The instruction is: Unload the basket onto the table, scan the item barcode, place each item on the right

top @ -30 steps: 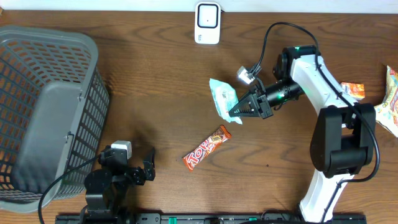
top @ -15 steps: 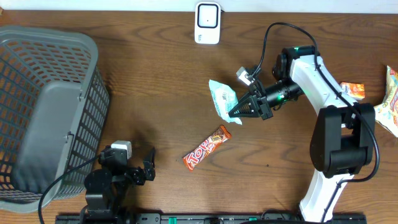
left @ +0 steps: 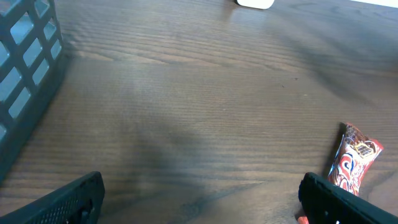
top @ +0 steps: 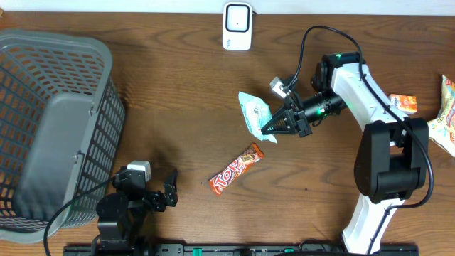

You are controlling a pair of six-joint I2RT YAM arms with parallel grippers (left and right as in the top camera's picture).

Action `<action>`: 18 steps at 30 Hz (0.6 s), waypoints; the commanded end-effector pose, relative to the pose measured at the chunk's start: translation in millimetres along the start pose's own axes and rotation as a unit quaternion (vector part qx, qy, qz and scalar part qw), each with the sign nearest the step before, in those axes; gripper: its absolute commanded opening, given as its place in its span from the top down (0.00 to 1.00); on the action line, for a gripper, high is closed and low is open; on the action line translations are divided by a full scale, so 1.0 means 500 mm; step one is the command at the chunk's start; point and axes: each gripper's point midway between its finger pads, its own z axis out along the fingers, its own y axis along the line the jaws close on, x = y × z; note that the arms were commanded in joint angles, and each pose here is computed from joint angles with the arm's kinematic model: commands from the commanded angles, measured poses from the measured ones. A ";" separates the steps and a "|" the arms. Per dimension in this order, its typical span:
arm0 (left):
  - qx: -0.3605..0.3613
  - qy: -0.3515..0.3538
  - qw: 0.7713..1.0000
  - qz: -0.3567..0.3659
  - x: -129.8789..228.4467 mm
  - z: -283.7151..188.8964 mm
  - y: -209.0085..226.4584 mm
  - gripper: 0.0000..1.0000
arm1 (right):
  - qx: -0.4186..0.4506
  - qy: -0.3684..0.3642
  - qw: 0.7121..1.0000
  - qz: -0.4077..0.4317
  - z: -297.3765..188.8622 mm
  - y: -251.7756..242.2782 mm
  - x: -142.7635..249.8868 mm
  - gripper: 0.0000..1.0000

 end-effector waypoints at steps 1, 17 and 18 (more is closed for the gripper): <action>0.004 0.010 1.000 0.002 0.013 0.003 0.000 0.00 | -0.007 0.002 1.000 -0.010 0.010 0.001 0.001 0.99; 0.004 0.010 1.000 0.002 0.013 0.003 0.000 0.00 | -0.004 0.004 1.000 -0.016 0.010 -0.002 0.002 0.99; 0.004 0.010 1.000 0.002 0.013 0.003 0.000 0.00 | -0.004 0.003 1.000 -0.016 0.010 -0.002 0.001 0.99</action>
